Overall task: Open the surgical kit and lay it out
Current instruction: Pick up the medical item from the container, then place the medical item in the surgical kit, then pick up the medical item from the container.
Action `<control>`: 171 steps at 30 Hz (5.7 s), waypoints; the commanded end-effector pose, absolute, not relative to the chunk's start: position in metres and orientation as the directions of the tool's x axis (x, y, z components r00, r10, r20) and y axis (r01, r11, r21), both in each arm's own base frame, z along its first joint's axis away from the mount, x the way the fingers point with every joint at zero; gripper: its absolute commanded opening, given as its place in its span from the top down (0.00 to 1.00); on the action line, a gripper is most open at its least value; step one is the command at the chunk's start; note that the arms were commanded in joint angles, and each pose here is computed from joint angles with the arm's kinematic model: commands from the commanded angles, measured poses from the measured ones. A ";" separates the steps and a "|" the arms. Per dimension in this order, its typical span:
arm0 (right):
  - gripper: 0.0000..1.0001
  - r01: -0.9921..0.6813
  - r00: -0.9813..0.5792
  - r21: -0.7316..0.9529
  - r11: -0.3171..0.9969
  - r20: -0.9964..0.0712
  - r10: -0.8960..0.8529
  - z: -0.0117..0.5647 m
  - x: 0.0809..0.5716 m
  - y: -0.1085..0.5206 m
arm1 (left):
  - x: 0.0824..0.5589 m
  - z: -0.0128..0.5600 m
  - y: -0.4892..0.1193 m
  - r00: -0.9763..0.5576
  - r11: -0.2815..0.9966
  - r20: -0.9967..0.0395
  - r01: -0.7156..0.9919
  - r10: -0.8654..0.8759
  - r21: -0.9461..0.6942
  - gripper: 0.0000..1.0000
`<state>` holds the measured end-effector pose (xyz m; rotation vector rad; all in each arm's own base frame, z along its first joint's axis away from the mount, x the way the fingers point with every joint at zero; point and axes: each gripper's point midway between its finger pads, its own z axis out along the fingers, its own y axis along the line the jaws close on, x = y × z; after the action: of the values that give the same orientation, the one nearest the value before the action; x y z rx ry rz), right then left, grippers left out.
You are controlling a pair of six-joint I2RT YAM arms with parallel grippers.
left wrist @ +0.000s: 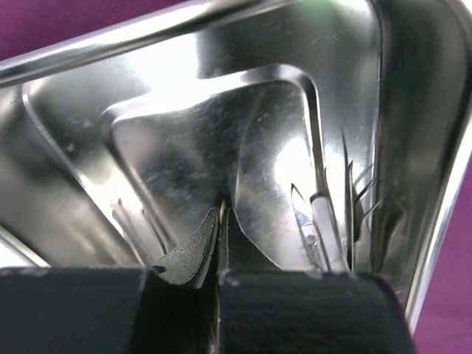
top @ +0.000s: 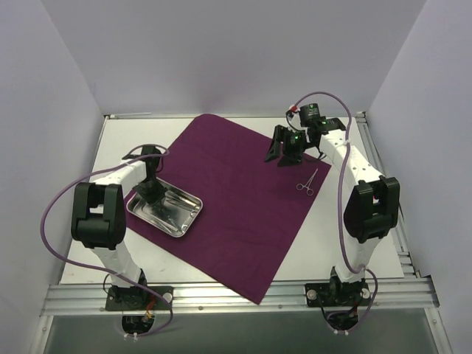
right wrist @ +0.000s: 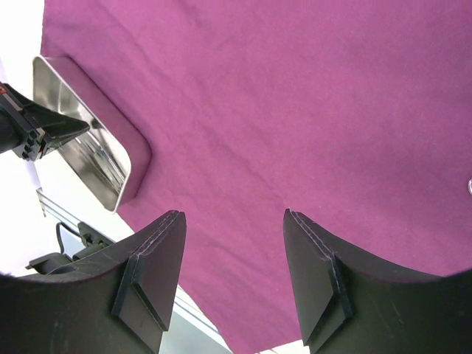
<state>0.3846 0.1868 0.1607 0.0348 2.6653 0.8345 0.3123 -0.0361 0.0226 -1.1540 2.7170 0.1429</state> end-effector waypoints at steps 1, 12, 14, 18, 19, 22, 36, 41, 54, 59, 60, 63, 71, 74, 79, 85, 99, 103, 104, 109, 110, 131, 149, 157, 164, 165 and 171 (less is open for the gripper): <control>0.44 -0.140 -0.922 0.561 0.816 -0.374 0.098 0.185 0.387 0.200 | 0.319 0.053 -0.032 -0.708 0.727 -0.233 -0.687 -0.666 0.010 0.98; 0.43 -0.295 -0.915 0.600 0.744 -0.402 -0.039 0.193 0.383 0.262 | 0.341 0.138 -0.033 -0.708 0.791 -0.381 -0.599 -0.595 -0.124 0.98; 0.39 -0.386 -0.895 0.655 0.649 -0.436 -0.093 0.208 0.374 0.288 | 0.347 0.154 -0.040 -0.711 0.810 -0.399 -0.560 -0.578 -0.176 0.98; 0.32 -0.535 -0.843 0.703 0.469 -0.483 -0.238 0.223 0.335 0.349 | 0.350 0.178 -0.063 -0.748 0.842 -0.387 -0.462 -0.539 -0.279 0.98; 0.32 -0.557 -0.829 0.698 0.450 -0.495 -0.260 0.225 0.330 0.357 | 0.349 0.181 -0.070 -0.760 0.844 -0.373 -0.446 -0.533 -0.297 0.98; 0.31 -0.601 -0.799 0.698 0.390 -0.510 -0.318 0.227 0.316 0.380 | 0.344 0.192 -0.089 -0.784 0.850 -0.347 -0.412 -0.515 -0.328 0.98; 0.45 -0.626 -0.777 0.678 0.385 -0.502 -0.380 0.200 0.284 0.425 | 0.322 0.213 -0.139 -0.836 0.792 -0.186 -0.382 -0.516 -0.477 0.98; 0.47 -0.620 -0.781 0.675 0.400 -0.482 -0.397 0.189 0.279 0.434 | 0.320 0.215 -0.147 -0.839 0.777 -0.161 -0.386 -0.520 -0.498 0.98; 0.54 -0.611 -0.783 0.677 0.412 -0.437 -0.443 0.168 0.261 0.449 | 0.319 0.217 -0.150 -0.836 0.764 -0.148 -0.391 -0.528 -0.514 0.98; 0.75 -0.592 -0.796 0.679 0.434 -0.410 -0.445 0.154 0.263 0.451 | 0.320 0.220 -0.152 -0.836 0.756 -0.145 -0.387 -0.529 -0.528 0.98; 0.83 -0.593 -0.795 0.681 0.429 -0.414 -0.444 0.155 0.263 0.452 | 0.320 0.220 -0.152 -0.836 0.755 -0.145 -0.386 -0.529 -0.530 0.98; 1.00 -0.598 -0.794 0.681 0.424 -0.428 -0.432 0.158 0.267 0.453 | 0.320 0.221 -0.153 -0.836 0.752 -0.143 -0.386 -0.530 -0.534 0.98; 1.00 -0.543 -0.837 0.725 0.423 -0.432 -0.334 0.170 0.286 0.434 | 0.326 0.220 -0.144 -0.829 0.767 -0.186 -0.371 -0.528 -0.524 0.66; 1.00 -0.483 -0.875 0.761 0.434 -0.403 -0.267 0.170 0.301 0.413 | 0.328 0.224 -0.134 -0.823 0.790 -0.234 -0.355 -0.518 -0.501 0.54; 1.00 -0.402 -0.913 0.772 0.492 -0.381 -0.148 0.170 0.338 0.368 | 0.328 0.233 -0.122 -0.815 0.820 -0.304 -0.318 -0.493 -0.476 0.51; 1.00 -0.239 -0.936 0.743 0.625 -0.347 0.054 0.157 0.394 0.285 | 0.329 0.236 -0.117 -0.830 0.859 -0.366 -0.236 -0.422 -0.454 0.51; 1.00 0.148 -0.881 0.630 0.762 -0.267 0.392 0.078 0.457 0.109 | 0.335 0.212 -0.117 -0.877 0.849 -0.332 -0.143 -0.346 -0.509 0.51; 1.00 0.181 -0.864 0.640 0.747 -0.259 0.432 0.060 0.465 0.093 | 0.338 0.210 -0.120 -0.881 0.842 -0.325 -0.135 -0.343 -0.522 0.51; 1.00 0.191 -0.863 0.647 0.738 -0.248 0.441 0.058 0.466 0.094 | 0.339 0.209 -0.121 -0.882 0.843 -0.327 -0.131 -0.339 -0.521 0.51; 1.00 0.231 -0.844 0.666 0.709 -0.225 0.487 0.046 0.472 0.088 | 0.342 0.206 -0.122 -0.887 0.842 -0.318 -0.130 -0.334 -0.524 0.51; 1.00 0.240 -0.844 0.668 0.704 -0.215 0.492 0.042 0.470 0.088 | 0.343 0.206 -0.122 -0.887 0.839 -0.316 -0.130 -0.336 -0.528 0.51; 0.85 0.317 -0.855 0.611 0.725 -0.147 0.497 0.004 0.447 0.073 | 0.349 0.197 -0.120 -0.888 0.818 -0.278 -0.165 -0.366 -0.551 0.51; 0.72 0.319 -0.842 0.538 0.780 -0.216 0.494 0.030 0.442 0.055 | 0.345 0.192 -0.115 -0.876 0.818 -0.270 -0.208 -0.400 -0.537 0.51; 0.67 0.250 -0.825 0.471 0.846 -0.353 0.441 0.104 0.449 0.046 | 0.336 0.171 -0.100 -0.859 0.829 -0.215 -0.337 -0.464 -0.446 0.46; 0.64 0.138 -0.834 0.444 0.885 -0.430 0.346 0.138 0.451 0.083 | 0.331 0.154 -0.094 -0.840 0.812 -0.161 -0.425 -0.519 -0.401 0.46; 0.64 0.131 -0.837 0.438 0.889 -0.432 0.336 0.132 0.456 0.088 | 0.332 0.154 -0.093 -0.836 0.811 -0.164 -0.430 -0.524 -0.397 0.46; 0.98 0.136 -0.843 0.474 0.870 -0.405 0.353 0.102 0.480 0.101 | 0.338 0.163 -0.091 -0.838 0.824 -0.201 -0.402 -0.507 -0.400 0.46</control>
<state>0.4682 0.1109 0.1208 0.3013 2.5289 0.6191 0.3307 -0.0957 0.1519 -0.7006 2.7416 -0.5144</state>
